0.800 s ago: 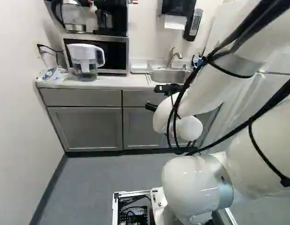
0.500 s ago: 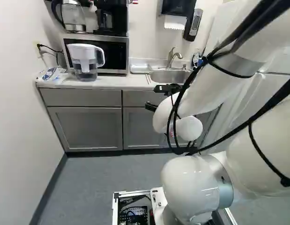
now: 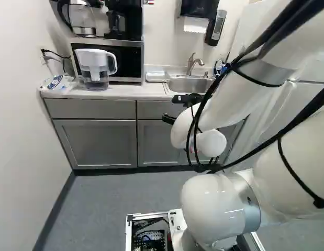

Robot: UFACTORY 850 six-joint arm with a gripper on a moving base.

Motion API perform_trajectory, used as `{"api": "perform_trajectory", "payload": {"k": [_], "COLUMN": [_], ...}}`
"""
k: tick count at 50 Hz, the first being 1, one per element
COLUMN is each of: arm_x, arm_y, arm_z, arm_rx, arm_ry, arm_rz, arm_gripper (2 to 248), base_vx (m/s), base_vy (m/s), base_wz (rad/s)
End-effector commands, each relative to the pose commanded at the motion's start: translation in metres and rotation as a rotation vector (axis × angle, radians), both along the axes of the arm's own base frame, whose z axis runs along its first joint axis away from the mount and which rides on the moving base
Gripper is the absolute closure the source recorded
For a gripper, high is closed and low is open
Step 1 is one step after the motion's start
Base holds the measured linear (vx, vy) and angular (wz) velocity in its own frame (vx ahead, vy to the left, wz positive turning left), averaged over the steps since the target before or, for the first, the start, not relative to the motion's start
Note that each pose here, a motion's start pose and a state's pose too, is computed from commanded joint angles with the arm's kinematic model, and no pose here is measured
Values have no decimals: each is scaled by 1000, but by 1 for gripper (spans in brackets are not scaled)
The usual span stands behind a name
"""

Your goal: Rinse the cup and place it in the tray

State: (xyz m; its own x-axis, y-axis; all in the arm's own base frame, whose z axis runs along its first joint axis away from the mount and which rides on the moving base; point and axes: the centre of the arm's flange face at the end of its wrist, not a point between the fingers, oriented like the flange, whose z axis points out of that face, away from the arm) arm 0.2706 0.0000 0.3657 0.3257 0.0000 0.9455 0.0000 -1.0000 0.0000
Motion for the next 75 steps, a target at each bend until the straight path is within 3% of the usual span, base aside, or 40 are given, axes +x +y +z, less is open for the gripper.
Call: {"api": "perform_trajectory", "payload": {"k": [16, 75], "arm_x": [7, 53], "arm_y": [0, 0], "arm_z": [8, 68], "arm_rx": [0, 0], "arm_ry": [-22, -169], "arm_rz": [0, 0], "arm_gripper": [3, 3], "base_vx": [0, 0], "base_vy": [0, 0], "base_wz": [0, 0]}}
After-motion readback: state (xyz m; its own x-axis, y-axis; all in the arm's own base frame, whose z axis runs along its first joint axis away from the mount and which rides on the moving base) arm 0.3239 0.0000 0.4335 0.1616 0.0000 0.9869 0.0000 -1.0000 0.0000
